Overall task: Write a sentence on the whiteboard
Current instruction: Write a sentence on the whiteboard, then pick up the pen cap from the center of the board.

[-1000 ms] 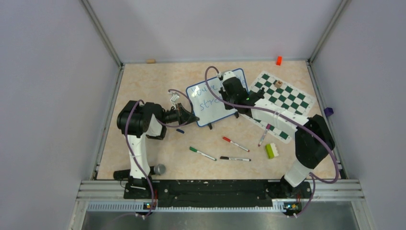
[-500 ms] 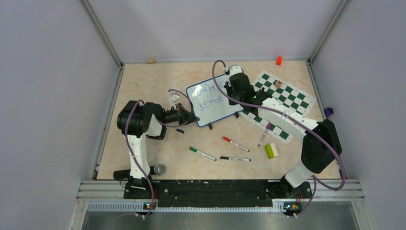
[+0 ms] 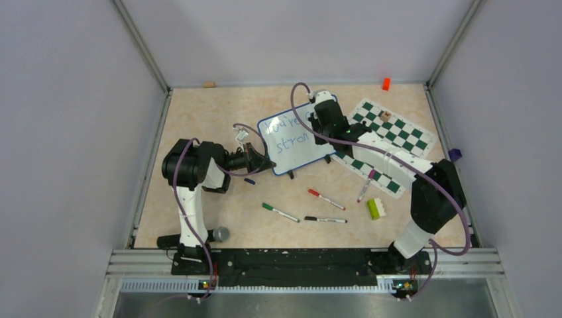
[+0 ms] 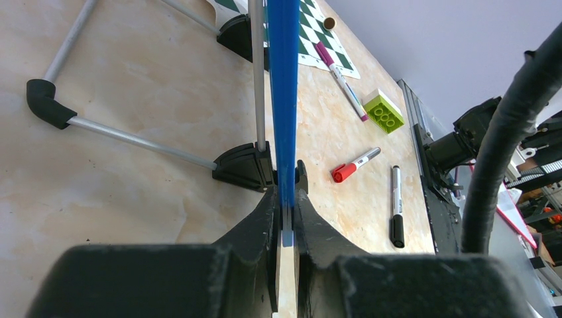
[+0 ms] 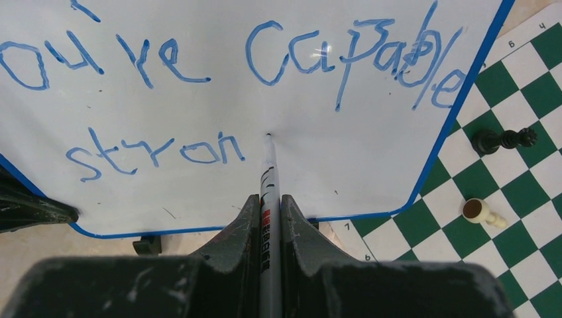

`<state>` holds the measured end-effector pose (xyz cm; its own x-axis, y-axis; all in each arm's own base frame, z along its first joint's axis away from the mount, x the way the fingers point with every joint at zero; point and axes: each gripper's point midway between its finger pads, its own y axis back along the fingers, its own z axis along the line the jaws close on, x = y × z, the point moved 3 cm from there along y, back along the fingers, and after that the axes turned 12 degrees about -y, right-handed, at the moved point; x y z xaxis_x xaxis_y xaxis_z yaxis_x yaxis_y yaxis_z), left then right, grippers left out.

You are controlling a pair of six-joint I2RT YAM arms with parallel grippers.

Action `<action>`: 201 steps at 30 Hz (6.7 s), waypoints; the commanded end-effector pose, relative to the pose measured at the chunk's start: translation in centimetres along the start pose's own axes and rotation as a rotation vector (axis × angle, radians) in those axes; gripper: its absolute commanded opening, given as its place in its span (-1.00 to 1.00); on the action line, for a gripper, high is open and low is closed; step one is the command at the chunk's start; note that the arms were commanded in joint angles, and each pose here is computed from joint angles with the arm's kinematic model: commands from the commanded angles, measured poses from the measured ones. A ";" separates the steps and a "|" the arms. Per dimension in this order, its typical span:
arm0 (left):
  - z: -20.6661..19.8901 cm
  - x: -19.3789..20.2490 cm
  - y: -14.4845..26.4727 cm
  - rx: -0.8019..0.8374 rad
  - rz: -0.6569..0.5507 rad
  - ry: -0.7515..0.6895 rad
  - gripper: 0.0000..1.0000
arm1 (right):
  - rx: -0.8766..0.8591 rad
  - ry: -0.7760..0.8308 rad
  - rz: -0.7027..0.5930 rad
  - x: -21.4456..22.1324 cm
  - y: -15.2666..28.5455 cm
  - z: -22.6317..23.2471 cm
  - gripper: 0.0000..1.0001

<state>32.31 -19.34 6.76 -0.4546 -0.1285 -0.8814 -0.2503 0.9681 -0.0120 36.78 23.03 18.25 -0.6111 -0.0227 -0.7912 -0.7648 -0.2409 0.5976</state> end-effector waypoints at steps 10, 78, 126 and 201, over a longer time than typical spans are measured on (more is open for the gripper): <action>-1.1 -1.5 0.1 0.059 -0.019 -0.136 -0.88 | -0.075 -0.017 -0.049 -2.3 -0.2 1.4 -1.00; -1.1 -1.6 0.1 0.056 -0.021 -0.138 -0.88 | -0.093 -0.027 0.041 1.5 0.0 1.0 -1.00; -1.0 -1.5 0.1 0.058 -0.019 -0.134 -0.88 | -0.047 -0.033 -0.022 -1.1 -0.8 0.6 -1.00; -2.9 -5.1 4.5 -0.069 -0.103 -0.241 0.64 | -0.293 -0.224 -0.378 -1.0 11.9 -1.5 -1.00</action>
<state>31.55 -15.59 9.99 -0.3619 -0.1690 -0.9168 -0.3519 0.9354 -0.0335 28.69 18.86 24.33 -0.4053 0.2642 -0.8752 -0.8591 -0.4373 0.2658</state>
